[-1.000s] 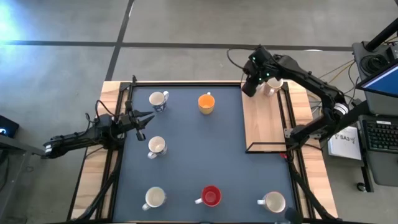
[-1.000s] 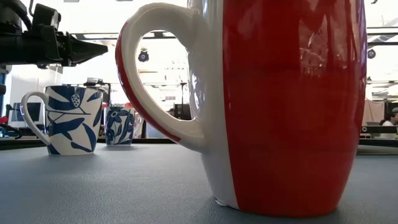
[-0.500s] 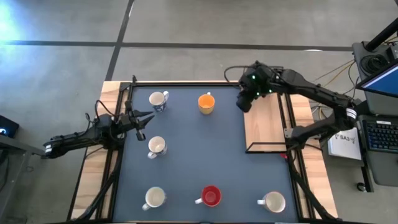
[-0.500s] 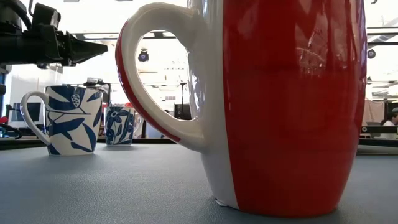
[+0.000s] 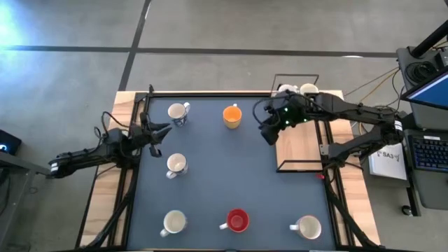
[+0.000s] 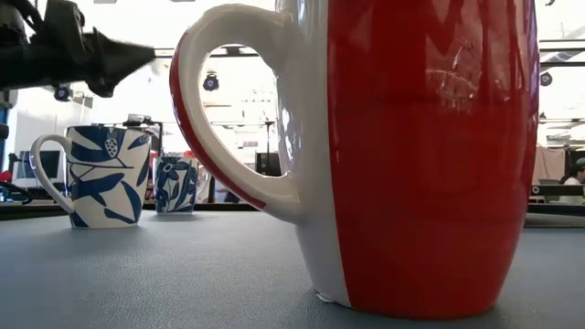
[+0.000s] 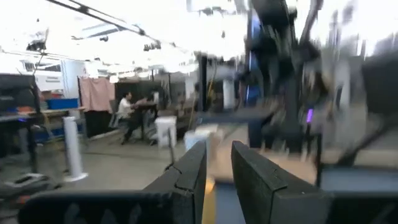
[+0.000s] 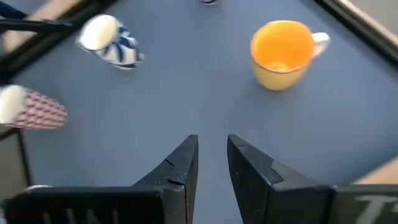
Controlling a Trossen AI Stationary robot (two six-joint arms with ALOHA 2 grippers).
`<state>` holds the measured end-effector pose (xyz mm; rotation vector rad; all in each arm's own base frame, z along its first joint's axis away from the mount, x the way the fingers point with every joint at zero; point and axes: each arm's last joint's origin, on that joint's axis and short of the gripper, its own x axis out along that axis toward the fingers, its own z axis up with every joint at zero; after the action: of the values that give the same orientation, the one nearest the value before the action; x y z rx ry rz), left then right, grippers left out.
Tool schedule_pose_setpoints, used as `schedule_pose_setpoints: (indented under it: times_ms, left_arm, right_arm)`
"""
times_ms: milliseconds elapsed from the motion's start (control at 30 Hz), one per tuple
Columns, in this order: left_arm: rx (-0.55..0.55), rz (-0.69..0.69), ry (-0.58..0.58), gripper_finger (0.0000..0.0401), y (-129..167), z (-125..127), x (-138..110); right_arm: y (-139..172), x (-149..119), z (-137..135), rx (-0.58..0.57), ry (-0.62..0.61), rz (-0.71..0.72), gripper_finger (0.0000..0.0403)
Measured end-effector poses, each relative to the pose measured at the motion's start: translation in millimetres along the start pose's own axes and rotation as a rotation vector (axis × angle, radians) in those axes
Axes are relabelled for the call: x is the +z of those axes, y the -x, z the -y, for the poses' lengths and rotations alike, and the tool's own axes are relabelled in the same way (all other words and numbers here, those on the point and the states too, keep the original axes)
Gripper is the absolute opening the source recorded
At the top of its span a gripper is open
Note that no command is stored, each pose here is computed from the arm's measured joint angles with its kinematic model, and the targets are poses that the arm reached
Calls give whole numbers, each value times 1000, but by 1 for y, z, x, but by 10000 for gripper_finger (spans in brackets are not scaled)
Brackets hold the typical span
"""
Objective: Place coffee mugs
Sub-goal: Move the dark blue cup to the center of the table
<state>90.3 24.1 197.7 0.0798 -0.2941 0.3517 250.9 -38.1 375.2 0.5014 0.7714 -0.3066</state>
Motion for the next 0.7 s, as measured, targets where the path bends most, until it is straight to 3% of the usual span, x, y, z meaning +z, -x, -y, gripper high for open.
schedule_pose_setpoints:
  times_ms: [100, 200, 367, 567, 700]
  left_arm:
    - [0, 70, 79, 59, -1, 0, 7]
    - [-11, 46, 122, 59, -4, 1, 5]
    - [-34, -127, 234, 59, -19, 3, 13]
    - [56, -376, 195, 59, -43, 2, 33]
    - [111, -621, 355, 59, -52, 3, 42]
  right_arm:
    - [0, -3, -8, 21, 9, 2, 77]
    - [0, -5, -12, -1, 24, 14, 73]
    - [0, -5, -13, -4, 27, 16, 70]
    - [0, -8, -11, -21, 45, -16, 77]
    - [0, -14, -8, -53, 41, -77, 75]
